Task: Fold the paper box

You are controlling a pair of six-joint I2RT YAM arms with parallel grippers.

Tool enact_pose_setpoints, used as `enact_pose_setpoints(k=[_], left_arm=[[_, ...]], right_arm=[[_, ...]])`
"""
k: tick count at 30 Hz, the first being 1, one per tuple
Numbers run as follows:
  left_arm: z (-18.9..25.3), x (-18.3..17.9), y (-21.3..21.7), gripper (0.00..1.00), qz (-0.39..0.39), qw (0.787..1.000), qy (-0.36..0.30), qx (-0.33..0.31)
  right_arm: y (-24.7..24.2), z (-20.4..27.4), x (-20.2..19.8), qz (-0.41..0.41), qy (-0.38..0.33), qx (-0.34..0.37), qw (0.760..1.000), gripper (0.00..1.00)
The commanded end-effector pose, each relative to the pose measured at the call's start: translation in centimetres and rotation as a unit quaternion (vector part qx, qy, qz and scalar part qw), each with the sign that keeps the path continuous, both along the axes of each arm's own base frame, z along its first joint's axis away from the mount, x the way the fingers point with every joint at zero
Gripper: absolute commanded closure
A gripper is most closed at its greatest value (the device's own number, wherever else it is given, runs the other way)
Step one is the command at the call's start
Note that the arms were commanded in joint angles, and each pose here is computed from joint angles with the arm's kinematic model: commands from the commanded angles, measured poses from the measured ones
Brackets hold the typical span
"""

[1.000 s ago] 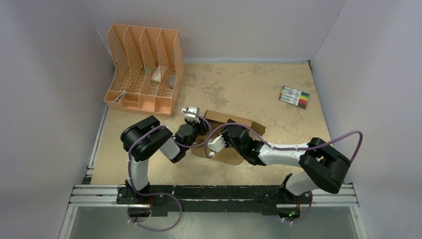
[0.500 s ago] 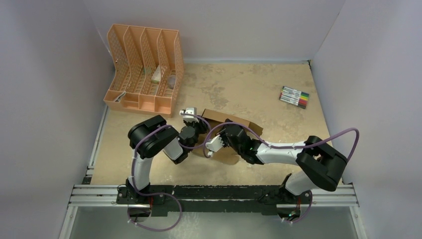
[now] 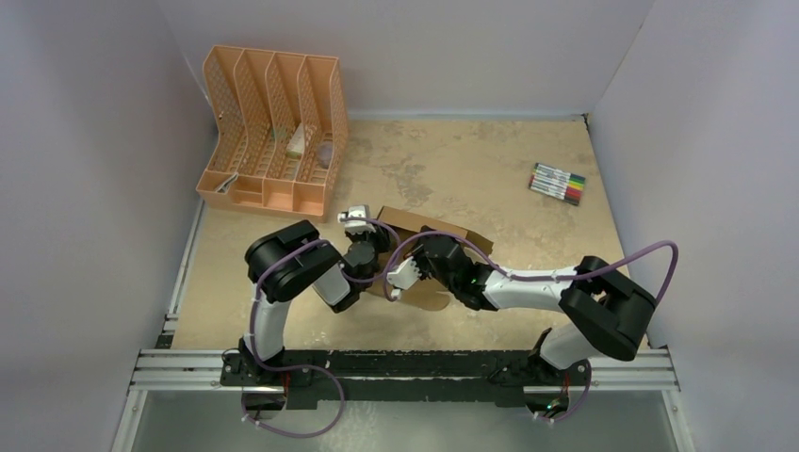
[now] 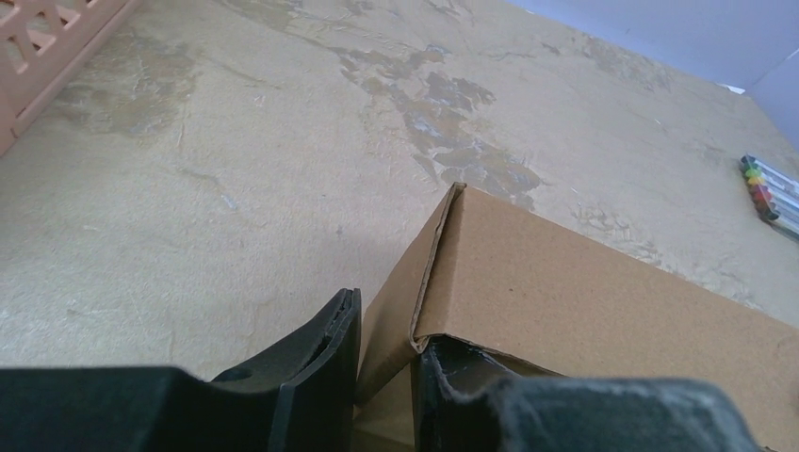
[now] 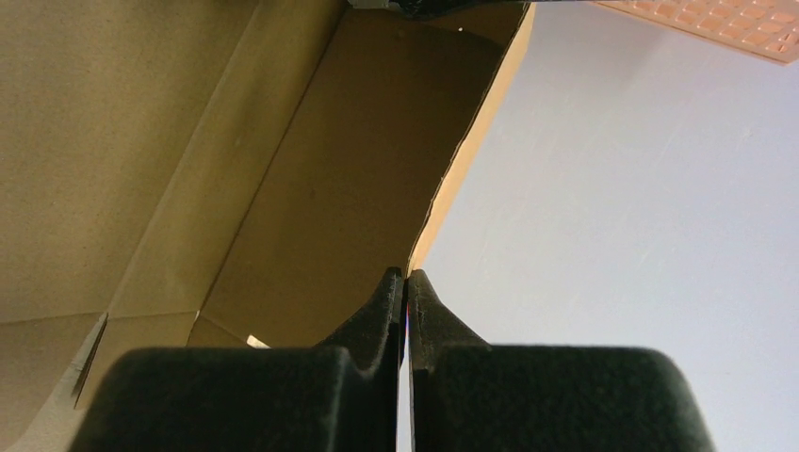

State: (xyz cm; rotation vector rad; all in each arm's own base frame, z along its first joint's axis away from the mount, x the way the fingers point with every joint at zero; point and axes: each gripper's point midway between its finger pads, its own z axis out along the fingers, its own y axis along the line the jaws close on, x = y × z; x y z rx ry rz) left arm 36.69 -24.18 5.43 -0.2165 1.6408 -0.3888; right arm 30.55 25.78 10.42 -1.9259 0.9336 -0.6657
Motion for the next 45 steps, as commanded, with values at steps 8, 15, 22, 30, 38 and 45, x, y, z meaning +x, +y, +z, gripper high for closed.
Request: enact_pose_setpoints(k=[8,15,22,30,38,45], left_arm=[[0.7,0.4,5.9,0.83,0.21,0.977,-0.02,0.005],[-0.1,-0.1,6.1,0.8,0.224,0.974,-0.011,0.014],[0.1,-0.3,5.5,0.75,0.196,0.981,-0.006,0.01],[1.2,-1.3,4.1,0.54,0.117,0.993,-0.005,-0.006],[1.6,-3.1,4.3,0.48,0.068,0.998,0.003,-0.008],[1.8,-5.4,5.4,0.44,0.036,0.999,0.017,-0.005]], right_arm=[[-0.5,-2.7,-1.4,0.004,0.05,-0.035,0.998,1.0],[-0.4,-2.6,-1.5,0.004,0.051,-0.031,0.998,1.0],[-0.1,-2.7,-1.4,0.002,0.052,-0.024,0.998,1.0],[0.2,-2.6,-1.0,-0.012,0.055,-0.006,0.998,1.0],[0.7,-2.2,-0.5,-0.019,0.051,0.005,0.998,1.0],[0.8,-2.1,-0.1,-0.026,0.042,0.009,0.999,1.0]])
